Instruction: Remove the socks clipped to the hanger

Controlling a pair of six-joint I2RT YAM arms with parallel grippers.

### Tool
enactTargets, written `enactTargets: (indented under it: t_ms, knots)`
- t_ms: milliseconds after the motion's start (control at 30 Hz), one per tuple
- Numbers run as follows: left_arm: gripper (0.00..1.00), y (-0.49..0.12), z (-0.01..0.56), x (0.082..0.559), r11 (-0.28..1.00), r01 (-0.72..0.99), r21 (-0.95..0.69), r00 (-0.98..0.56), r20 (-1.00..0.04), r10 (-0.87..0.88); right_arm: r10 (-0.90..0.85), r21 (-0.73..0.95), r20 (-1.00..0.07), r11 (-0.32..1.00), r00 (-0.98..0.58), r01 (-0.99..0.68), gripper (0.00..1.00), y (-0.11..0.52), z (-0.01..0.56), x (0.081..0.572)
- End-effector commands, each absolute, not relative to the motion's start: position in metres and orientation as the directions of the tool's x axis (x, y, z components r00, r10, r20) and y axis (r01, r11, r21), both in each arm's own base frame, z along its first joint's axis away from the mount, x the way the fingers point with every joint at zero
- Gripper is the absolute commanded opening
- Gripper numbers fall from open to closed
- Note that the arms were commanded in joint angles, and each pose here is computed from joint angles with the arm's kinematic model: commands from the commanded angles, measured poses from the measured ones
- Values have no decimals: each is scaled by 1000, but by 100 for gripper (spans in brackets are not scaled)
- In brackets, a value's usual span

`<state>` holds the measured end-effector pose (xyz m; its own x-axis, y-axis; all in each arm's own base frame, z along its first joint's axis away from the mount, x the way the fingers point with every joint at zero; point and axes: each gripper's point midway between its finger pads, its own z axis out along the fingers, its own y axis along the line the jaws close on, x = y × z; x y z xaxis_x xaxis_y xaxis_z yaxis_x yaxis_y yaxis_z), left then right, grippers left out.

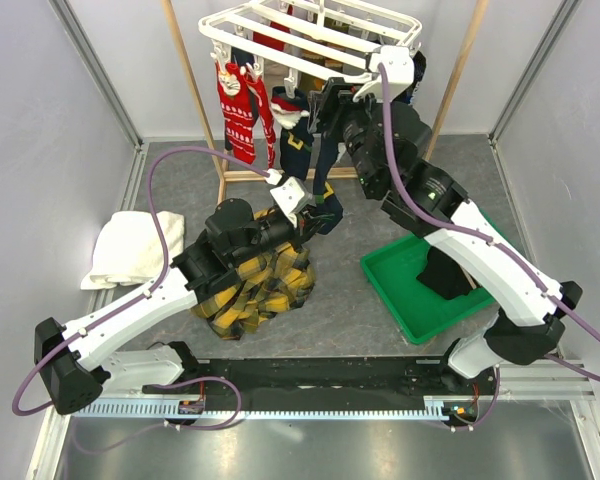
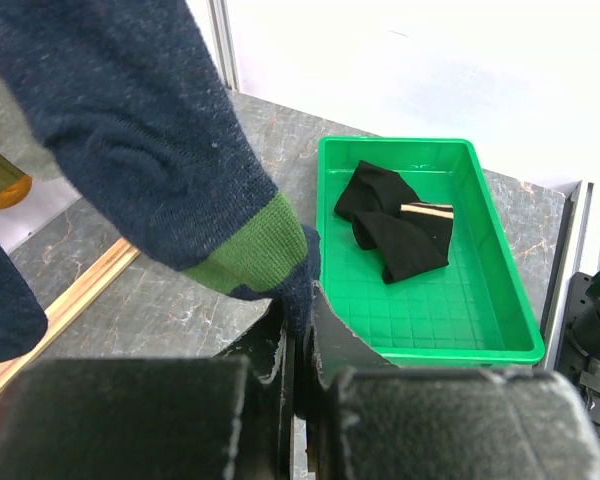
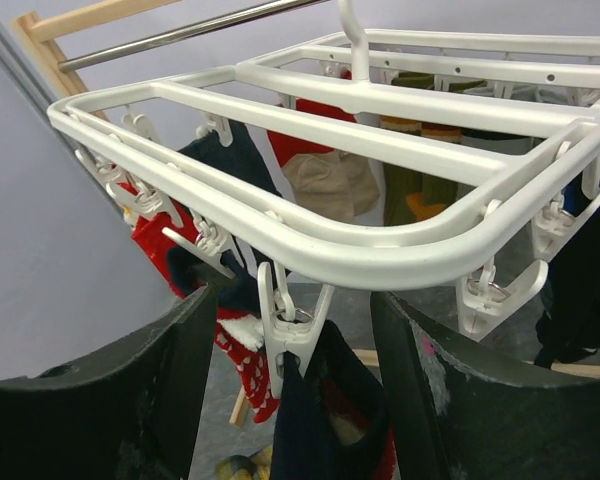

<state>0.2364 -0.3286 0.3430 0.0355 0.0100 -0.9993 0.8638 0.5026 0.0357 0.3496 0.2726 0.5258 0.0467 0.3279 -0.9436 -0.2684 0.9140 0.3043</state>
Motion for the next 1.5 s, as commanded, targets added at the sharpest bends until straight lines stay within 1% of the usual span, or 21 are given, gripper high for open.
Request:
enactTargets:
  t_ms: [0, 100, 133, 200, 233, 333, 500, 567, 600, 700, 833, 900, 967, 1033, 1067, 1133, 1167, 1233, 1267, 1333, 1467]
  knots:
    - [2, -332, 365, 233, 485, 874, 38, 59, -998, -29, 316, 296, -942, 941, 111, -165, 70, 258, 540, 350]
    - [2, -332, 365, 232, 485, 874, 38, 60, -998, -30, 316, 289, -939, 939, 136, -186, 61, 262, 546, 351]
    - [2, -331, 366, 232, 486, 873, 38, 62, -998, -33, 317, 289, -938, 938, 141, -189, 52, 263, 548, 351]
    - [2, -331, 366, 232, 486, 873, 38, 62, -998, -33, 313, 287, -939, 941, 142, -178, 42, 263, 547, 352]
    - [2, -331, 366, 232, 485, 874, 37, 60, -998, -32, 311, 286, -940, 942, 141, -175, 32, 264, 546, 353]
    - [2, -331, 366, 232, 485, 874, 37, 61, -998, -34, 312, 287, -940, 942, 136, -176, 15, 264, 544, 351]
    - [2, -330, 367, 232, 487, 872, 35, 60, -998, -35, 311, 285, -941, 940, 131, -186, 6, 265, 541, 349]
    - [2, -329, 369, 231, 490, 871, 34, 61, -997, -38, 321, 296, -940, 935, 116, -194, 9, 265, 539, 346]
    - [2, -329, 370, 232, 493, 869, 34, 61, -997, -38, 320, 295, -942, 934, 104, -202, 23, 266, 535, 345]
    - [2, -327, 370, 231, 492, 870, 39, 66, -997, -37, 342, 314, -936, 916, 79, -250, 48, 267, 530, 334]
    - [2, -329, 370, 228, 477, 878, 46, 72, -997, -36, 356, 328, -932, 911, 71, -251, 64, 246, 525, 318]
    - [2, -330, 370, 226, 463, 885, 52, 77, -996, -34, 338, 308, -939, 905, 59, -294, 71, 239, 517, 303]
    - [2, -330, 371, 223, 452, 890, 58, 82, -996, -34, 279, 254, -960, 912, 30, -323, 75, 238, 490, 296]
    - [2, -331, 370, 223, 449, 892, 55, 79, -996, -35, 220, 181, -974, 896, 50, -406, 77, 231, 486, 277]
    - [2, -332, 371, 221, 438, 898, 51, 76, -996, -38, 157, 132, -987, 893, 24, -431, 78, 234, 459, 274]
    - [2, -334, 372, 217, 417, 908, 42, 68, -997, -47, 110, 70, -993, 853, 46, -517, 79, 230, 450, 254]
    - [2, -334, 371, 216, 411, 911, 41, 66, -997, -48, 61, 39, -998, 842, 24, -538, 79, 233, 424, 250]
    - [2, -337, 371, 212, 386, 922, 39, 64, -997, -53, 41, 1, -998, 797, 52, -604, 79, 229, 417, 233]
    - [2, -338, 369, 211, 377, 925, 39, 62, -997, -51, 1, -24, -999, 777, 40, -629, 81, 232, 395, 229]
    - [2, -341, 369, 205, 346, 937, 39, 61, -997, -52, -28, -79, -996, 693, 84, -716, 82, 238, 387, 209]
    - [2, -345, 371, 194, 283, 958, 41, 60, -996, -60, -97, -119, -992, 614, 74, -780, 85, 247, 352, 197]
